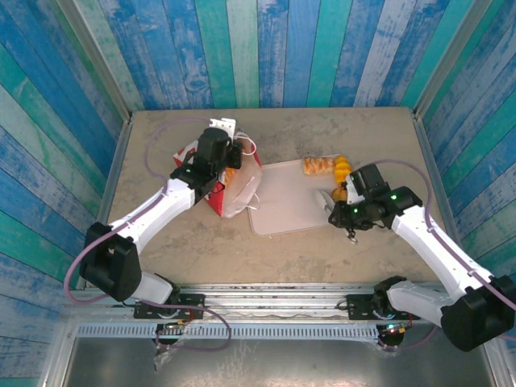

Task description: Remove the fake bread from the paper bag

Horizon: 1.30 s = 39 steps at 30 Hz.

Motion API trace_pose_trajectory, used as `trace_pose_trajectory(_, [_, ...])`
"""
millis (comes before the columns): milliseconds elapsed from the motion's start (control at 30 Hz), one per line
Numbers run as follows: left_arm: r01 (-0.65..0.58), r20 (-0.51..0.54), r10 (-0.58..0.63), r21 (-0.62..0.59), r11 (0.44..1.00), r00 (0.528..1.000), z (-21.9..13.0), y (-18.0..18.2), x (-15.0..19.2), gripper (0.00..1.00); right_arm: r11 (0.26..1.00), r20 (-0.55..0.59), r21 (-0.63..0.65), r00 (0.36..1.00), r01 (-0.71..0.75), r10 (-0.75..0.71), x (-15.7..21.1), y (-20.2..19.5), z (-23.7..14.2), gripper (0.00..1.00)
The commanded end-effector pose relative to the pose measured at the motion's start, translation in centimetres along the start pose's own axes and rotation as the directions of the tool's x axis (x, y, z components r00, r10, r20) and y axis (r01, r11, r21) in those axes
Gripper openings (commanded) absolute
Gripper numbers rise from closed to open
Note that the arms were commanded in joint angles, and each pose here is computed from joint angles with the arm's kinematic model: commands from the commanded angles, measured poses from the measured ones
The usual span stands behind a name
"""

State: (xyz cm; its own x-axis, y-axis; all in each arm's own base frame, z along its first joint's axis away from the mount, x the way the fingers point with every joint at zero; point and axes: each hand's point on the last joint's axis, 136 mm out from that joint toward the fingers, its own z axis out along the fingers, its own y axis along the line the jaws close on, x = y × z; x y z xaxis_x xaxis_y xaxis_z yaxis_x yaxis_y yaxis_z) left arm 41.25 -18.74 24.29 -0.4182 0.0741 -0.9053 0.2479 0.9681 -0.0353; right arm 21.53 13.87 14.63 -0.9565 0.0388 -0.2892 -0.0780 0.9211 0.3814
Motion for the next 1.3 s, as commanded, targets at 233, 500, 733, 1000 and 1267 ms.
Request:
trace_pose_trajectory(233, [-0.021,0.065,0.021,0.009,1.0,0.998,-1.0,-0.3,-2.8,0.03,0.937,0.163,-0.265,0.968,0.228,-0.19,-3.0,11.0,-5.6,0.39])
trace_pose_trajectory(500, [0.004,0.072,-0.005,0.014,1.0,0.997,-0.7,-0.4,-2.7,0.03,0.875,0.102,-0.387,0.957,0.289,-0.271,-2.8,18.0,-2.5,0.39])
trace_pose_trajectory(733, [0.019,0.091,-0.021,0.02,1.0,0.996,-1.0,-0.4,-2.8,0.03,0.896,0.084,-0.373,0.97,0.242,-0.228,-5.0,19.2,1.3,0.44])
trace_pose_trajectory(1000, [0.023,0.088,-0.026,0.036,0.999,0.996,-0.9,-0.6,-2.7,0.03,0.911,0.095,-0.361,0.98,0.197,-0.175,-7.7,20.5,4.0,0.52])
trace_pose_trajectory(1267, [0.029,0.099,-0.033,0.049,0.998,0.994,-1.3,-0.8,-3.0,0.03,0.928,0.09,-0.334,0.985,0.167,-0.145,-9.3,20.9,5.9,0.58])
